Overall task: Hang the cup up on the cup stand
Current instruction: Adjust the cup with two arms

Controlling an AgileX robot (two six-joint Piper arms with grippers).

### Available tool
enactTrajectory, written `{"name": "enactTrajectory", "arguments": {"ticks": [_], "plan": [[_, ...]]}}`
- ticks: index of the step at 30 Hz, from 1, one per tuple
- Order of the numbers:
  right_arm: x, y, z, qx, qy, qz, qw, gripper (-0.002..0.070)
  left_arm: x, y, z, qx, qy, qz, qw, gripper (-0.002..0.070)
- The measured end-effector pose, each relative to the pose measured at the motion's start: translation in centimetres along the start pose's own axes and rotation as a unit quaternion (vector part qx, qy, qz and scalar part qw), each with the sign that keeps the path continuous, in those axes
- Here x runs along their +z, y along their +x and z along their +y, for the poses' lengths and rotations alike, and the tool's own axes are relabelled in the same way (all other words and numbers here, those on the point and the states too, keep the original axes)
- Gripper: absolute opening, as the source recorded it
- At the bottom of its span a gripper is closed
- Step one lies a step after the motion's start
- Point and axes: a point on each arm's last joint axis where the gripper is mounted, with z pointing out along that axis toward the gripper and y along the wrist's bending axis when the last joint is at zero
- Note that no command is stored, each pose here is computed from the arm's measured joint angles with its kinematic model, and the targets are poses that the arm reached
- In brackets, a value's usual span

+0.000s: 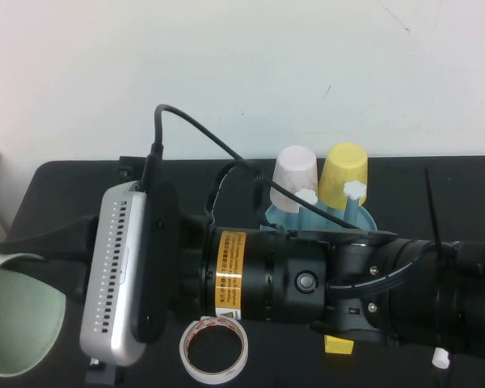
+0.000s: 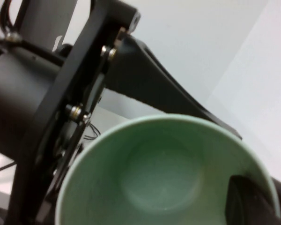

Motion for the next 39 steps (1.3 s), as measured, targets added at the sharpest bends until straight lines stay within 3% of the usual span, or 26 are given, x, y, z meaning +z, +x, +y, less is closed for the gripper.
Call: {"name": "enactTrajectory", "arguments": {"ticks": [2, 10, 16, 21, 31, 39], "plan": [[0.0, 0.1, 0.0, 0.0, -0.001, 0.001, 1.0, 0.0019, 0.0, 0.0, 0.0, 0.0, 0.0, 0.0, 1.0, 0.0583], [0.3, 0.8, -0.1, 0.033, 0.022, 0.014, 0.999, 0.0055, 0.1, 0.0, 0.0, 0.03, -0.001, 0.002, 1.0, 0.058], [0.3, 1.0, -0.3, 0.053, 0.036, 0.025, 0.998, 0.0218, 0.0, 0.3, 0.0, 0.069, -0.001, 0.015, 0.998, 0.0574], [0.3, 1.3, -0.4, 0.064, 0.039, 0.036, 0.997, 0.0313, 0.0, 0.3, 0.0, 0.167, 0.0, 0.016, 0.986, 0.0574], [0.0, 0.9, -0.5, 0.052, 0.038, 0.046, 0.997, 0.0329, 0.0, 0.3, 0.0, 0.193, 0.001, 0.017, 0.981, 0.0574], [-2.0, -0.2, -0.8, 0.042, 0.056, 0.123, 0.99, 0.0332, 0.0, 0.2, 0.0, 0.222, 0.001, 0.012, 0.975, 0.0573]]}}
